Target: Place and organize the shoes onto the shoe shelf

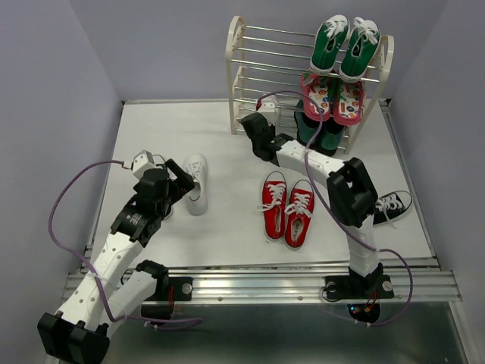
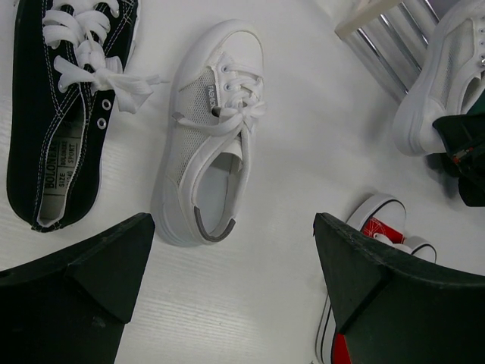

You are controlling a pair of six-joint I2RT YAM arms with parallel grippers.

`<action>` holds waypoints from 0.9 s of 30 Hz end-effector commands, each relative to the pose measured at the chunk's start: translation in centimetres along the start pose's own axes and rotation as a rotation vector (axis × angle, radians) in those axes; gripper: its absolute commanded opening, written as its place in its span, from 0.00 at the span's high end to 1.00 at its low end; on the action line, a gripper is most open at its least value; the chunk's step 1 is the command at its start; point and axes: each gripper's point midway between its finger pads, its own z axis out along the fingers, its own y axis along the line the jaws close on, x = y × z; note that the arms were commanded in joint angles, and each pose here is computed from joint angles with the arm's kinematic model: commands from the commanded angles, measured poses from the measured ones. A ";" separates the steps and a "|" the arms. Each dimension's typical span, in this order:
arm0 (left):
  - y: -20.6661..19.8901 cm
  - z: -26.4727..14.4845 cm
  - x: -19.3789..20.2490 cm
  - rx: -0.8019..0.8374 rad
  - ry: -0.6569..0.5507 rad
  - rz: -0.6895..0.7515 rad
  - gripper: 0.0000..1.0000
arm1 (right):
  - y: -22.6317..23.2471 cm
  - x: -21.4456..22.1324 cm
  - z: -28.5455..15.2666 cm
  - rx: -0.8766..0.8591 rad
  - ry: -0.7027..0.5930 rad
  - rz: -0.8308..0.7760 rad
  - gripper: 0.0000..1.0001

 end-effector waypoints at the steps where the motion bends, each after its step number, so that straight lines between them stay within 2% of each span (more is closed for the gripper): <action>1: -0.7 0.2 -1.1 0.028 -0.046 -0.002 0.01 | -0.5 -7.2 0.7 0.028 -0.171 0.112 0.99; 16: -0.1 0.5 -1.0 0.002 -0.051 -0.002 0.01 | -2.7 -8.2 4.8 0.085 -0.205 0.122 0.99; 20: 0.0 0.5 -0.9 0.003 -0.052 -0.003 0.01 | -3.4 -8.1 5.6 0.114 -0.209 0.120 0.96; 26: 0.1 0.5 -0.9 -0.004 -0.051 0.001 0.01 | -3.8 -7.8 6.4 0.135 -0.211 0.117 0.95; 27: 0.2 0.5 -0.9 -0.009 -0.050 0.001 0.01 | -3.9 -7.7 6.4 0.140 -0.211 0.121 0.92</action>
